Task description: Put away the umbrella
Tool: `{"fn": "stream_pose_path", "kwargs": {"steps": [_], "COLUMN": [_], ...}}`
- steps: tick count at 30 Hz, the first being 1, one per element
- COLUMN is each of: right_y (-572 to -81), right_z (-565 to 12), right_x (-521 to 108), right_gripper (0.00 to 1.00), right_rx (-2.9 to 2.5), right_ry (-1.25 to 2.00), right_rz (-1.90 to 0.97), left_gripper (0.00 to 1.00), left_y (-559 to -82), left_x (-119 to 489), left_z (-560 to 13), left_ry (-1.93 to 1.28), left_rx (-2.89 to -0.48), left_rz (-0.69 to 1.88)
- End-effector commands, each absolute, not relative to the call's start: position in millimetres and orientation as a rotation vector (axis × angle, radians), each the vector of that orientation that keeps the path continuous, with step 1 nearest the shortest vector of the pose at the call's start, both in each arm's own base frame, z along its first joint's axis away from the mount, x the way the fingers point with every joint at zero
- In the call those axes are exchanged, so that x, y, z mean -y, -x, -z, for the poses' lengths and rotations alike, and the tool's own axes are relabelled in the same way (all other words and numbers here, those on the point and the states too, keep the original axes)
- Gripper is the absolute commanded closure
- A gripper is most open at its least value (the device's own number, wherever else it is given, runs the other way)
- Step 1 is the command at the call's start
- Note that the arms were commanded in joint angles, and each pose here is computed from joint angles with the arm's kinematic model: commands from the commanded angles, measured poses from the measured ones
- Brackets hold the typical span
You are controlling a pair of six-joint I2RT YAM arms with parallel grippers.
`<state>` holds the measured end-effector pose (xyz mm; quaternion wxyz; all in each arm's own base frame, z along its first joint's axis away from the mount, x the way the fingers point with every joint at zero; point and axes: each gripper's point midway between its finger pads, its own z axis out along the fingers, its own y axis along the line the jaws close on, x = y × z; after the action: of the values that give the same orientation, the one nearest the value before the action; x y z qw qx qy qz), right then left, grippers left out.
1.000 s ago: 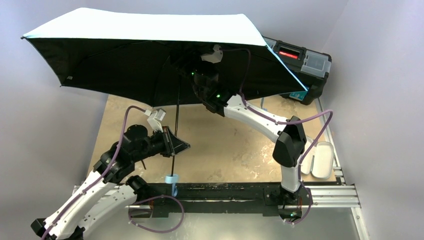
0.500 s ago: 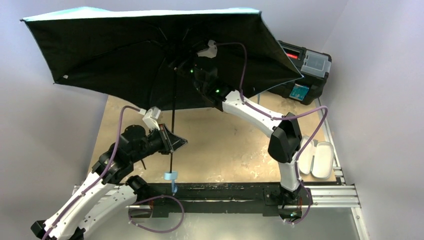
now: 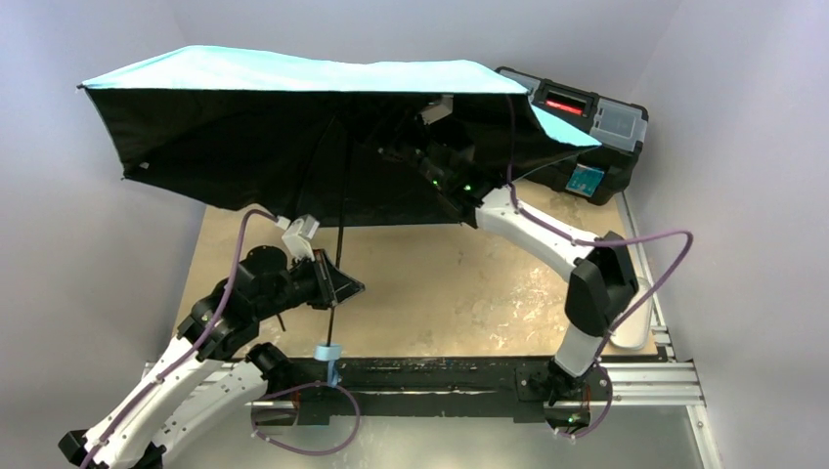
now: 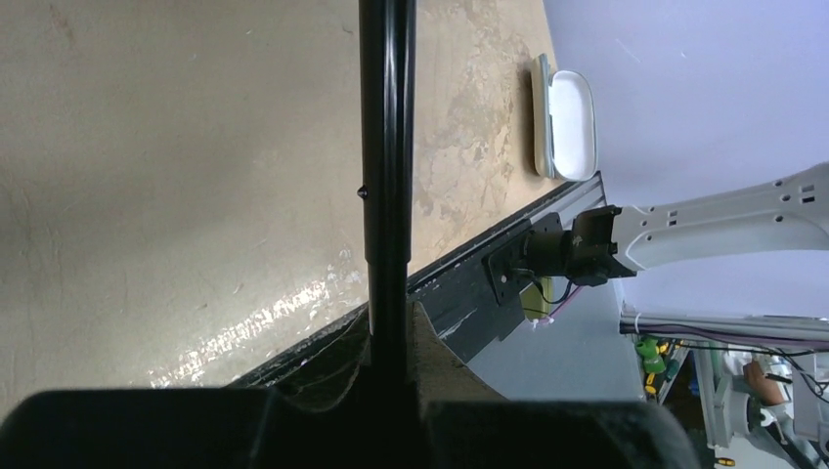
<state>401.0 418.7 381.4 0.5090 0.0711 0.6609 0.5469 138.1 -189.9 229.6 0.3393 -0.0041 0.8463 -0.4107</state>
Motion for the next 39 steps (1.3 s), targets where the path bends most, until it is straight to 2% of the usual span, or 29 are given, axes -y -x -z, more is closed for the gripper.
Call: {"fn": "stream_pose_path", "kwargs": {"steps": [1, 7, 10, 15, 22, 31, 39], "right_y": [-345.1, -295.5, -286.5, -293.3, -292.3, -311.5, -330.1], "right_z": [-437.0, -414.0, -402.4, -394.6, -424.6, -443.6, -468.8], "right_x": [-404.4, -391.4, -394.1, -399.9, -407.5, -393.9, -387.1], "right_gripper": [0.01, 0.01, 0.01, 0.01, 0.01, 0.01, 0.01], "right_rx": [-1.450, -1.435, -1.441, -1.399, -1.156, -0.819, -0.704], "right_ry": [-0.004, 0.011, 0.003, -0.090, -0.026, -0.141, -0.253], "right_rz": [-1.475, -1.645, -1.659, -1.756, -1.993, -2.255, -2.281], "left_gripper": [1.00, 1.00, 1.00, 1.00, 1.00, 1.00, 1.00], "left_y": [-139.8, -145.6, -146.2, -141.4, -128.9, -113.5, -107.6], "left_x": [189.8, 199.0, 209.2, 220.1, 205.0, 208.6, 213.7], "left_z": [-250.0, -270.6, -282.9, -297.8, -322.5, -352.1, -368.6], "left_ry": [-0.010, 0.002, -0.008, -0.007, -0.011, -0.007, -0.021], "left_rx": [-2.152, -2.092, -2.037, -1.952, -1.894, -1.797, -1.752], "left_rz": [1.078, 1.144, 1.228, 1.370, 1.367, 1.533, 1.621]}}
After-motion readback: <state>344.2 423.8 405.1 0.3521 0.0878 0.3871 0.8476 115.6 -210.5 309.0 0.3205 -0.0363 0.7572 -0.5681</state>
